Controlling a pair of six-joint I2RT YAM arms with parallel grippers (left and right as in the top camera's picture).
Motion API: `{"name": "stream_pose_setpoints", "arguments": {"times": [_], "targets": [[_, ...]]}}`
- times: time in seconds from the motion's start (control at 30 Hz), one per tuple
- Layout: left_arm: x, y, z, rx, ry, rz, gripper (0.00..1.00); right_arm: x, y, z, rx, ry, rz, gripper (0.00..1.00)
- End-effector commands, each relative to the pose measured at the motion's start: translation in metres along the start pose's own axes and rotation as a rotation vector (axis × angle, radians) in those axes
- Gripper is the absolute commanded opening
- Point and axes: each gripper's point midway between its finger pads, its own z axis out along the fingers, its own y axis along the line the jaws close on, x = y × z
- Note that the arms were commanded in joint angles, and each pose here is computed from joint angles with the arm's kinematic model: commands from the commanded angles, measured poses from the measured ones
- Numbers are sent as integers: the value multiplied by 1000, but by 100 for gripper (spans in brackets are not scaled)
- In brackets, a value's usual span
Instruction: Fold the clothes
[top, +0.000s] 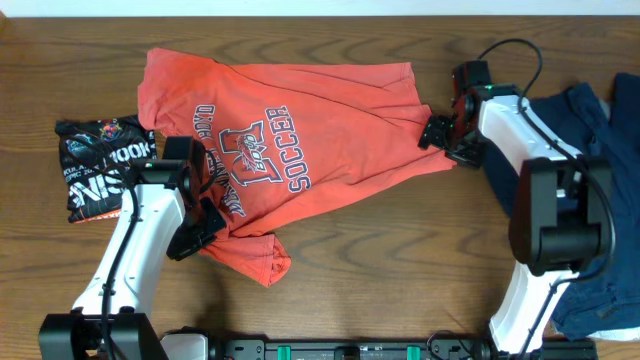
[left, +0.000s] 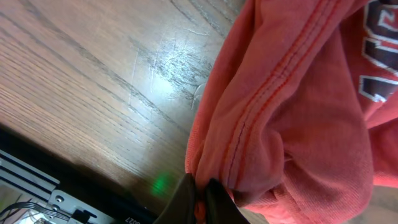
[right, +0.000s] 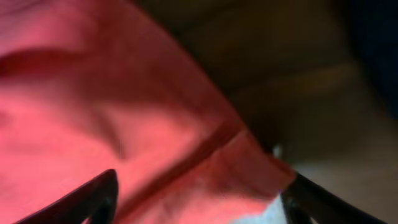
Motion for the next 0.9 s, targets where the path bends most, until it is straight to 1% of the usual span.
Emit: {"name": "stream_pose_setpoints", "arguments": {"times": [0.0,0.03,0.13,0.17,0.23,0.3,0.33,0.47,0.53,0.6,0.77,0.87], "targets": [[0,6,3,-27,-5,11,6,-3,-1,2,15,-17,102,66],[0,6,3,-27,-5,11,6,-3,0,2,13,-20,102,60],[-1,5,3,-23,-10,10,6,-4,-2,2,19,-26,101,50],[-1,5,3,-22,-12,10,6,-5,-3,2,27,-27,102,49],[-2,4,3,-20,-15,10,6,-5,-4,2,28,-27,103,51],[-3,4,3,-16,-19,9,6,-5,-4,2,29,-26,98,59],[-3,3,3,-16,-19,9,6,-5,-5,1,31,-23,93,61],[-4,3,3,-15,-20,9,6,-11,-17,-11,71,-42,108,64],[-4,3,3,-13,-23,9,6,-18,-19,-19,66,-63,108,64],[-5,2,3,-10,-28,8,6,-22,-19,-22,58,-70,104,62],[-7,1,3,-7,-32,7,6,-19,-18,-20,52,-58,102,60],[-6,1,3,-7,-32,7,6,-20,-10,-19,43,-70,86,56]]}}
